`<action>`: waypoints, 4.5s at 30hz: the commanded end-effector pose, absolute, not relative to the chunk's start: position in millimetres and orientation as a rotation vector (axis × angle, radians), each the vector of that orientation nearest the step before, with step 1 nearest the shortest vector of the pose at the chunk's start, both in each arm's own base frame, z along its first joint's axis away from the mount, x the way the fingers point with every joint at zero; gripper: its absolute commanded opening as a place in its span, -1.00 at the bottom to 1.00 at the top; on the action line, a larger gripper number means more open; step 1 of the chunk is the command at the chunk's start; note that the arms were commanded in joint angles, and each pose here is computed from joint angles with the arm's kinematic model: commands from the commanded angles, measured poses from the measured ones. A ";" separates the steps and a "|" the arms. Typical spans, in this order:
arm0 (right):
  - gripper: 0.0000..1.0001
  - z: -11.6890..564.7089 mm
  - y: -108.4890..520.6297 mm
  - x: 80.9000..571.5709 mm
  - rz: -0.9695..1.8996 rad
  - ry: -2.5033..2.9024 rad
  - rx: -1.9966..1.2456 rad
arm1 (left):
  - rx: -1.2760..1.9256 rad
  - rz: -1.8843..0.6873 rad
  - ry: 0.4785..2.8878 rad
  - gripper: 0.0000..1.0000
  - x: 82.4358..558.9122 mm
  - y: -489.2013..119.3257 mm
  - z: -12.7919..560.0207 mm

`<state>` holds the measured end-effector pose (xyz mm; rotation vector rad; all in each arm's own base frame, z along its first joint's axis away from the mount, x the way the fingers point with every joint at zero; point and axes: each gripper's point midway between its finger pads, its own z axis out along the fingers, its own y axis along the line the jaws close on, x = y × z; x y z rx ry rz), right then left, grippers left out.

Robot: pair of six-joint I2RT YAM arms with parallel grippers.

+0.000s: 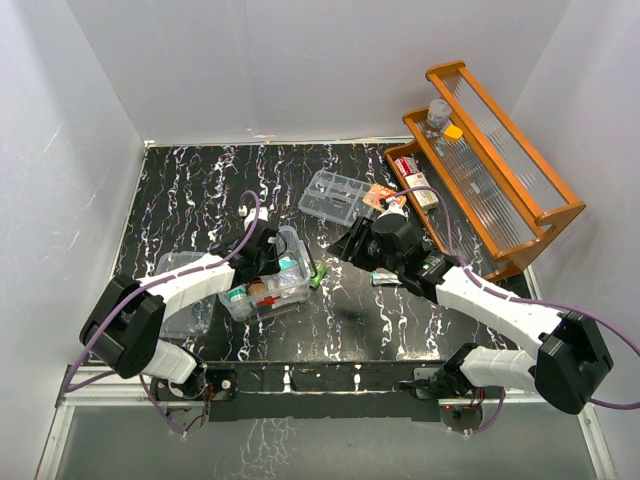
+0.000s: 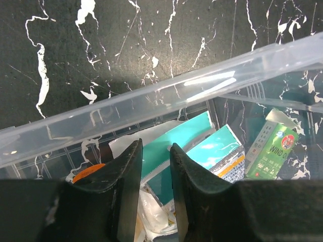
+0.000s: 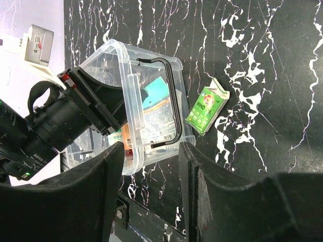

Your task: Organize the medicine kit

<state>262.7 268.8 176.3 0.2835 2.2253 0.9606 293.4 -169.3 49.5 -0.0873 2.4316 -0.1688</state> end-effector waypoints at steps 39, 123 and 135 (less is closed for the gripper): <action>0.04 82.0 292.5 302.6 0.529 2.511 0.314 | -0.209 -0.350 1.971 -0.05 263.3 -122.2 233.2; -0.47 49.1 265.1 264.4 0.212 2.712 0.466 | -0.290 -0.254 1.928 0.13 239.4 -82.8 218.9; -0.44 115.8 270.3 273.3 0.291 2.649 0.399 | -0.356 -0.091 2.084 0.42 231.8 -67.1 188.8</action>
